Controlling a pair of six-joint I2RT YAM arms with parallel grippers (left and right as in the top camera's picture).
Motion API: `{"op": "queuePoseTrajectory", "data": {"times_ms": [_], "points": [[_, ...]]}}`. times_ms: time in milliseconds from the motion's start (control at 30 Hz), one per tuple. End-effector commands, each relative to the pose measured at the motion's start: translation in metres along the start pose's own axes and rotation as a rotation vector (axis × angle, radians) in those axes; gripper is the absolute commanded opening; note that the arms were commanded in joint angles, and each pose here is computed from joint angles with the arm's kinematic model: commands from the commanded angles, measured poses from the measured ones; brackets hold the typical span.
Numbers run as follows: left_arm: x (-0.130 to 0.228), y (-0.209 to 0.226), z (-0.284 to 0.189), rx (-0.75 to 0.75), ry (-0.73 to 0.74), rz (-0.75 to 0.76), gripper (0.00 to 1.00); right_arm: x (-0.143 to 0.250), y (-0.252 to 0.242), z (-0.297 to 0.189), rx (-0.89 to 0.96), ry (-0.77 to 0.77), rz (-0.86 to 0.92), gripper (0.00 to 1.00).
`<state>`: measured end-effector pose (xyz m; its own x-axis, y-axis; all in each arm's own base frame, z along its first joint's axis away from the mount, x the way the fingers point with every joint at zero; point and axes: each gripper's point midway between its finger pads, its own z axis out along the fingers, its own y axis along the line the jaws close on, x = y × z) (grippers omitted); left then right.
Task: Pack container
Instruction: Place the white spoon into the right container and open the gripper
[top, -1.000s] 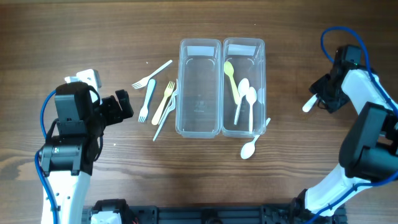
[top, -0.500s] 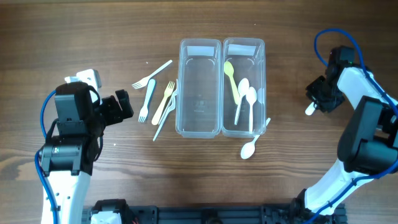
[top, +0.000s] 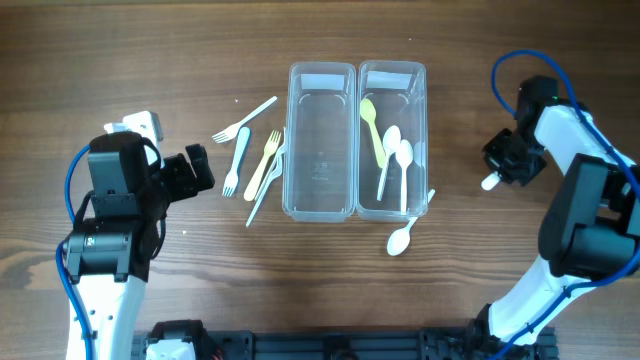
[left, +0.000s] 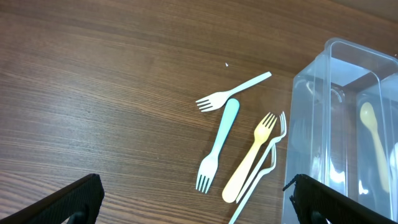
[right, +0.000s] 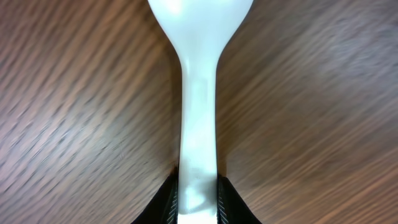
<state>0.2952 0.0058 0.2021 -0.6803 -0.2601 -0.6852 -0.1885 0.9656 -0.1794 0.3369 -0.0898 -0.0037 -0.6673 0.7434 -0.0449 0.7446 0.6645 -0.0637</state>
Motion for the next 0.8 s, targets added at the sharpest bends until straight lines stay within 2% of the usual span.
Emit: {"op": "queuePoseTrajectory", "data": {"times_ms": [0, 233, 367, 533, 700, 733, 767], "points": [[-0.009, 0.001, -0.005, -0.007, -0.023, 0.01, 1.0, 0.005, 0.021, -0.026, -0.069, -0.062, -0.09, 0.14], [-0.009, 0.001, -0.005, -0.007, -0.023, 0.01, 1.0, 0.018, 0.068, -0.111, -0.242, -0.276, -0.257, 0.18], [-0.009, 0.001, -0.005, -0.007, -0.023, 0.01, 1.0, 0.066, 0.112, -0.154, -0.39, -0.327, -0.439, 0.17], [-0.009, 0.001, -0.005, -0.007, -0.023, 0.01, 1.0, 0.121, 0.152, -0.155, -0.412, -0.331, -0.611, 0.19], [-0.009, 0.001, -0.005, -0.007, -0.024, 0.01, 1.0, 0.146, 0.168, -0.127, -0.348, -0.304, -0.693, 0.2], [-0.009, 0.001, -0.005, -0.007, -0.024, 0.009, 1.0, 0.147, 0.168, -0.123, -0.341, -0.298, -0.698, 0.26], [-0.009, 0.001, -0.005, -0.007, -0.023, 0.01, 1.0, 0.147, 0.168, -0.123, -0.341, -0.298, -0.701, 0.37]]}}
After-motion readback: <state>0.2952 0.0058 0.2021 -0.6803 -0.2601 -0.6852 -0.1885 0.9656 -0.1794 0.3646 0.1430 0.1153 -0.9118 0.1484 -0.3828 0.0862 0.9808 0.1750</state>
